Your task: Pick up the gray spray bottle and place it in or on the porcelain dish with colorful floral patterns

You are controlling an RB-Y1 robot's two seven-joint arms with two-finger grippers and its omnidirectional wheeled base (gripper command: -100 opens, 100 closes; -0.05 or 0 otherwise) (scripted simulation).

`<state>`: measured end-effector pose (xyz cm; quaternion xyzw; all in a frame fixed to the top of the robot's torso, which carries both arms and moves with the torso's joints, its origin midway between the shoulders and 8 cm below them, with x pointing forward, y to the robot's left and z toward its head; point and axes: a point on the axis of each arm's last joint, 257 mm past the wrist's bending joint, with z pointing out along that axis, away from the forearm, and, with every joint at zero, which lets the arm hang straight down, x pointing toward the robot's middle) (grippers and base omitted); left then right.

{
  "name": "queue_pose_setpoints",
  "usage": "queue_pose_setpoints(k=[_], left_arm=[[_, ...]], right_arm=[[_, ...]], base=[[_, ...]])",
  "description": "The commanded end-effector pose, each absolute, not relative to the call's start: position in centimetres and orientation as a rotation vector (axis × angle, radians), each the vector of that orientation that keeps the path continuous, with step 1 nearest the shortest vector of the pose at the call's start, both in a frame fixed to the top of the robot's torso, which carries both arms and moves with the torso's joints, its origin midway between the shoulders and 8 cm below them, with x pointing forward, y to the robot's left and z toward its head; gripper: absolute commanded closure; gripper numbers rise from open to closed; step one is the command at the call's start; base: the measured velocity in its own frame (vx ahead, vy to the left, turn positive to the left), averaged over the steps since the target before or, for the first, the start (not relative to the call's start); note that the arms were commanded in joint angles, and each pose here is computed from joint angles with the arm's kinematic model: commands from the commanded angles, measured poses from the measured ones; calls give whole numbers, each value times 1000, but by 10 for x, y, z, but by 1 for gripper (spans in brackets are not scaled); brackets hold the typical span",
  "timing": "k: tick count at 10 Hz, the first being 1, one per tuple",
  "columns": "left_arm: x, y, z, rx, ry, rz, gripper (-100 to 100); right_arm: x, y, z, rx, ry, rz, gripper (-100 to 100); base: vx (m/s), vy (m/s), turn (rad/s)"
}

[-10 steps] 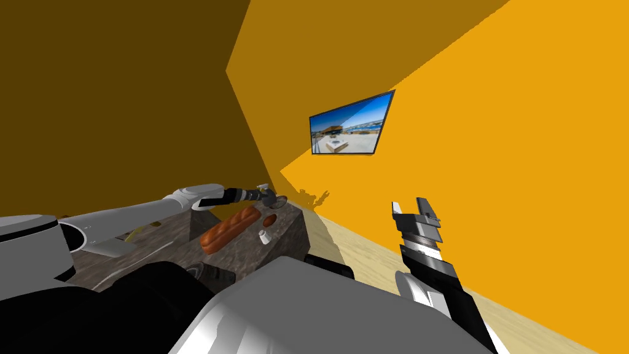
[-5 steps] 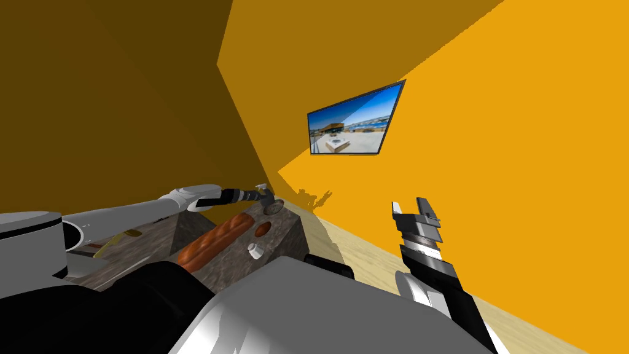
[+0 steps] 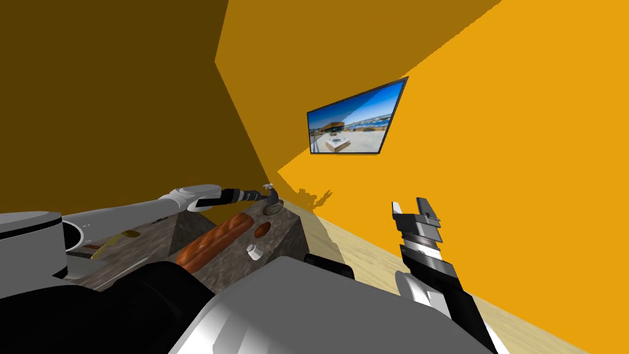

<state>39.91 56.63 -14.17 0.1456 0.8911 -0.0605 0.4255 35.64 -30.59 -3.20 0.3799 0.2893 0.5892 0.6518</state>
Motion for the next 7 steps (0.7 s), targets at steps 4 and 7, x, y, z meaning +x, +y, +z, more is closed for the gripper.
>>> queue_pose_setpoints(k=[4,7], left_arm=[[420,549,-100,405,2215,-168,-100],[427,539,-82,424,2211,-176,-100]], right_arm=[[356,-306,-32,863,657,1337,0],[356,-306,-32,863,657,1337,0]], base=[[-1,-4,61],[7,-11,43]])
